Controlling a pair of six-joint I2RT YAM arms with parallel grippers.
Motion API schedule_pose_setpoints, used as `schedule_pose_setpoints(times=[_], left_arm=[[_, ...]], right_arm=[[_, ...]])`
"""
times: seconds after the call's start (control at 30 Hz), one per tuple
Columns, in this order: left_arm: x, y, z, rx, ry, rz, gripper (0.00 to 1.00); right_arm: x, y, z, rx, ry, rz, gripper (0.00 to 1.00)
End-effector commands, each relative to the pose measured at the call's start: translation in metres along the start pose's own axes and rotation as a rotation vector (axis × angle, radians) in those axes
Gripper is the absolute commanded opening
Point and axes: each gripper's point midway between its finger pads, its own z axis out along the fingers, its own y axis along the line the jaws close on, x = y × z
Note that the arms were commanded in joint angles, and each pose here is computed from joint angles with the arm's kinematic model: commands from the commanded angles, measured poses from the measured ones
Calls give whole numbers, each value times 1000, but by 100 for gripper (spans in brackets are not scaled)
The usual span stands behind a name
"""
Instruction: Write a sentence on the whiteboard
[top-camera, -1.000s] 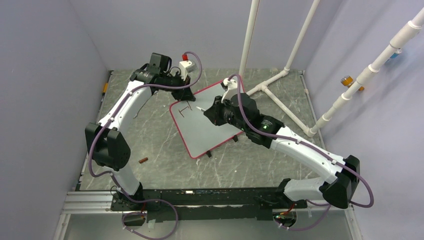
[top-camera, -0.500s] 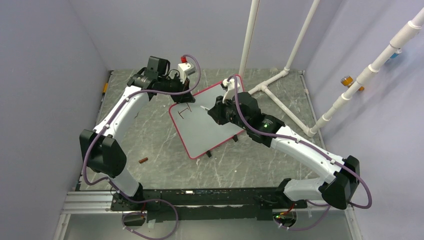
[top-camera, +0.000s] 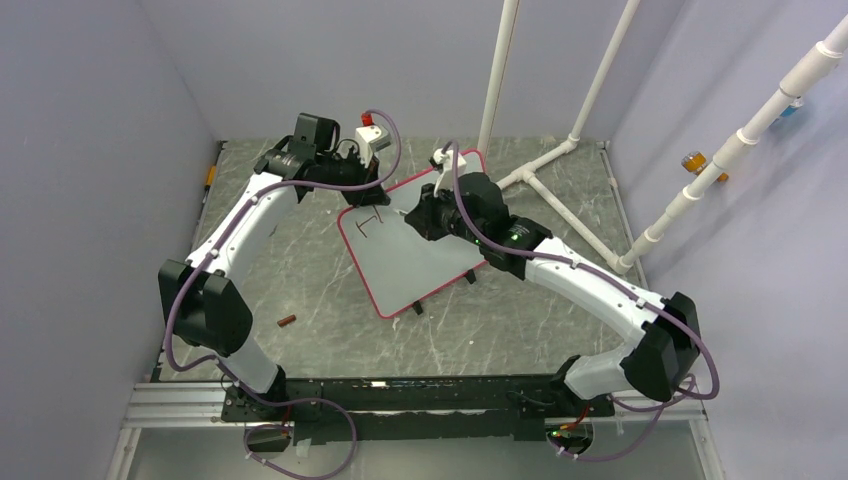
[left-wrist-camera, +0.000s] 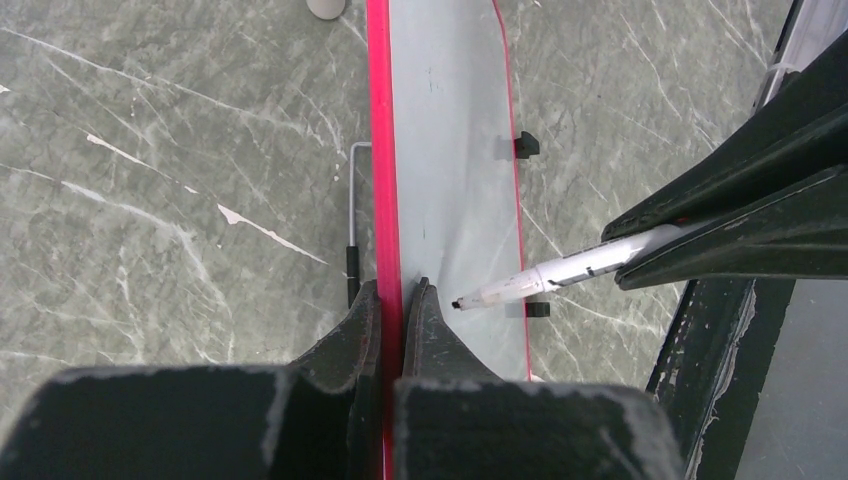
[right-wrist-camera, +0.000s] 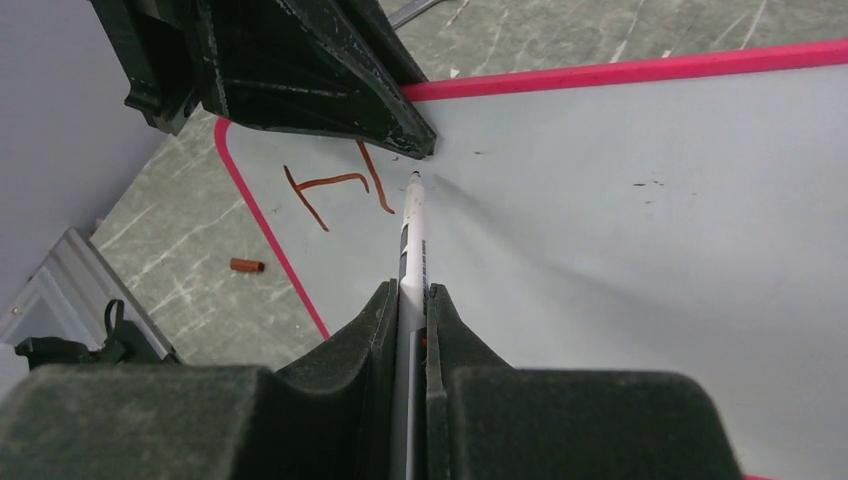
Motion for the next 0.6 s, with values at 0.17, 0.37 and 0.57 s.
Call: schedule_pose_setpoints(times=[0.17,0.37,0.57], left_arm=[[16,11,0,-80,65,104,0],[16,8,-1,-81,67,108,0],[14,7,-1,-76,62,109,0]], right_arm=[[-31,18,5,-68,-80,10,0],[-29,14,12,-47,-72,15,0],[-21,13,17,-51,-46,19,0]])
